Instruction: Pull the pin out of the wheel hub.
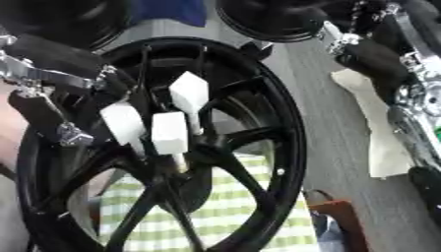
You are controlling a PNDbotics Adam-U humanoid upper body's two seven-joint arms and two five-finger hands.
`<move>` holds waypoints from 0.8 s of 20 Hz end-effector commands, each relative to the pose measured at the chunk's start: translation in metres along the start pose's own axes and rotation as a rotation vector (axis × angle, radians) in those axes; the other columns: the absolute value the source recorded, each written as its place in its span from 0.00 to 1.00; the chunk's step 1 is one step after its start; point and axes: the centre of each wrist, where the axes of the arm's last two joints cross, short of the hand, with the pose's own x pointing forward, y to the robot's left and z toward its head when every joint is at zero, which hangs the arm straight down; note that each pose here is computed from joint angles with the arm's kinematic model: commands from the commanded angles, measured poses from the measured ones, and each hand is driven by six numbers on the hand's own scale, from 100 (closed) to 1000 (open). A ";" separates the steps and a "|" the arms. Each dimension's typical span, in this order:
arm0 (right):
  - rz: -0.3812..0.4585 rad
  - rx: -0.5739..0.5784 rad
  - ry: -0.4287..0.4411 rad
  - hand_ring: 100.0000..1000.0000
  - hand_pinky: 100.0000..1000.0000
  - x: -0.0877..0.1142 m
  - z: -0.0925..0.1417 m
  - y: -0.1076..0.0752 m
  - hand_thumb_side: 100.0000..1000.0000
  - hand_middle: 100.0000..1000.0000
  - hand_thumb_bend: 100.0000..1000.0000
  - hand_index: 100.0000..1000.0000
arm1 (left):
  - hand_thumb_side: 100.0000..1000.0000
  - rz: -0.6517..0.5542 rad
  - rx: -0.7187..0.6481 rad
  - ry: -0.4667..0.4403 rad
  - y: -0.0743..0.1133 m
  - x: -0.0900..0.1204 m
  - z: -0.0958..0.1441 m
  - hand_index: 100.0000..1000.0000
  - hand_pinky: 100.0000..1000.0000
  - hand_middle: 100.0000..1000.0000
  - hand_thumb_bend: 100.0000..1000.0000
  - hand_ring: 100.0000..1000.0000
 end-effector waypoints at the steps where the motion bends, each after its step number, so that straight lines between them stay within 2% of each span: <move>1: 0.013 -0.014 -0.018 0.80 0.91 0.006 -0.002 -0.004 0.22 0.64 0.36 0.69 | 0.06 -0.028 -0.024 -0.032 0.008 0.004 0.012 0.79 0.85 0.68 0.00 0.78; 6: 0.011 -0.022 -0.015 0.80 0.91 0.006 -0.002 -0.005 0.22 0.64 0.36 0.69 | 0.08 -0.009 -0.017 -0.048 0.010 0.011 0.012 0.69 0.81 0.54 0.00 0.70; 9: 0.008 -0.027 -0.016 0.80 0.91 0.006 -0.002 -0.005 0.23 0.64 0.36 0.69 | 0.07 -0.016 -0.020 -0.039 0.009 0.012 0.013 0.57 0.76 0.42 0.00 0.60; 12: 0.003 -0.030 -0.017 0.80 0.91 0.006 -0.002 -0.005 0.23 0.64 0.36 0.69 | 0.03 -0.038 -0.013 -0.027 0.011 0.012 0.016 0.50 0.71 0.35 0.00 0.54; 16: 0.000 -0.034 -0.018 0.80 0.91 0.007 -0.002 -0.005 0.23 0.64 0.36 0.69 | 0.04 -0.079 -0.001 -0.020 0.015 0.013 0.020 0.42 0.67 0.27 0.00 0.48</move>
